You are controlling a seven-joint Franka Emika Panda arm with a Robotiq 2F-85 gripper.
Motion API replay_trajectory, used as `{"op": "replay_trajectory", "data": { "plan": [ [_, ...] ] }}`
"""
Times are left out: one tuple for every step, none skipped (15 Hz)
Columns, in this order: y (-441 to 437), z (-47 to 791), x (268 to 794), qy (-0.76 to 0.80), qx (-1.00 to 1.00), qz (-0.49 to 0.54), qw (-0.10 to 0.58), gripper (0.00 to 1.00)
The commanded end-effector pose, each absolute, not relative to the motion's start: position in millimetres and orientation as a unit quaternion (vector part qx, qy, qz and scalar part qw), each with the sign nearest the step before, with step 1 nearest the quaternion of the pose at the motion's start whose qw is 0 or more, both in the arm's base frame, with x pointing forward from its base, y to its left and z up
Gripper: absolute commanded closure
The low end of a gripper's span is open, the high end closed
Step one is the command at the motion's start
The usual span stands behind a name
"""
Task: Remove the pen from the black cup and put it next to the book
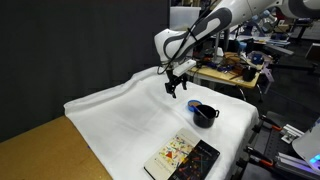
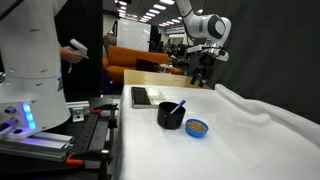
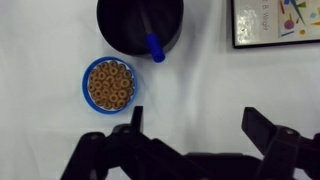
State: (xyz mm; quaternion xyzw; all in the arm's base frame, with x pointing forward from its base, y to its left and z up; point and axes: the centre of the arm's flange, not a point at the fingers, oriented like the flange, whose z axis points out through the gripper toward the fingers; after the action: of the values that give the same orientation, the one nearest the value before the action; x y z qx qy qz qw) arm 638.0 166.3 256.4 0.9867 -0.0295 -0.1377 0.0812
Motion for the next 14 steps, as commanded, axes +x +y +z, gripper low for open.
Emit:
{"op": "replay_trajectory", "data": {
  "plan": [
    [166,256,638,-0.029,0.987,-0.138,0.081,0.0],
    [167,257,639,-0.033,0.987,-0.135,0.084,0.0],
    [166,257,639,-0.034,0.986,-0.137,0.085,0.0],
    [163,257,637,-0.035,0.986,-0.137,0.085,0.0],
    [160,256,636,-0.037,0.986,-0.137,0.085,0.0],
    [156,254,634,-0.041,0.986,-0.137,0.087,0.0],
    [151,252,633,-0.044,0.986,-0.139,0.086,0.0],
    [146,249,631,-0.048,0.985,-0.143,0.086,0.0],
    [141,246,629,-0.05,0.984,-0.148,0.085,0.0],
    [137,241,626,-0.053,0.983,-0.152,0.085,0.0],
    [133,236,622,-0.054,0.982,-0.157,0.085,0.0],
    [130,232,618,-0.056,0.982,-0.161,0.086,0.0],
    [127,227,614,-0.057,0.981,-0.166,0.088,0.0],
    [125,224,611,-0.057,0.98,-0.171,0.088,0.0]
  ]
}}
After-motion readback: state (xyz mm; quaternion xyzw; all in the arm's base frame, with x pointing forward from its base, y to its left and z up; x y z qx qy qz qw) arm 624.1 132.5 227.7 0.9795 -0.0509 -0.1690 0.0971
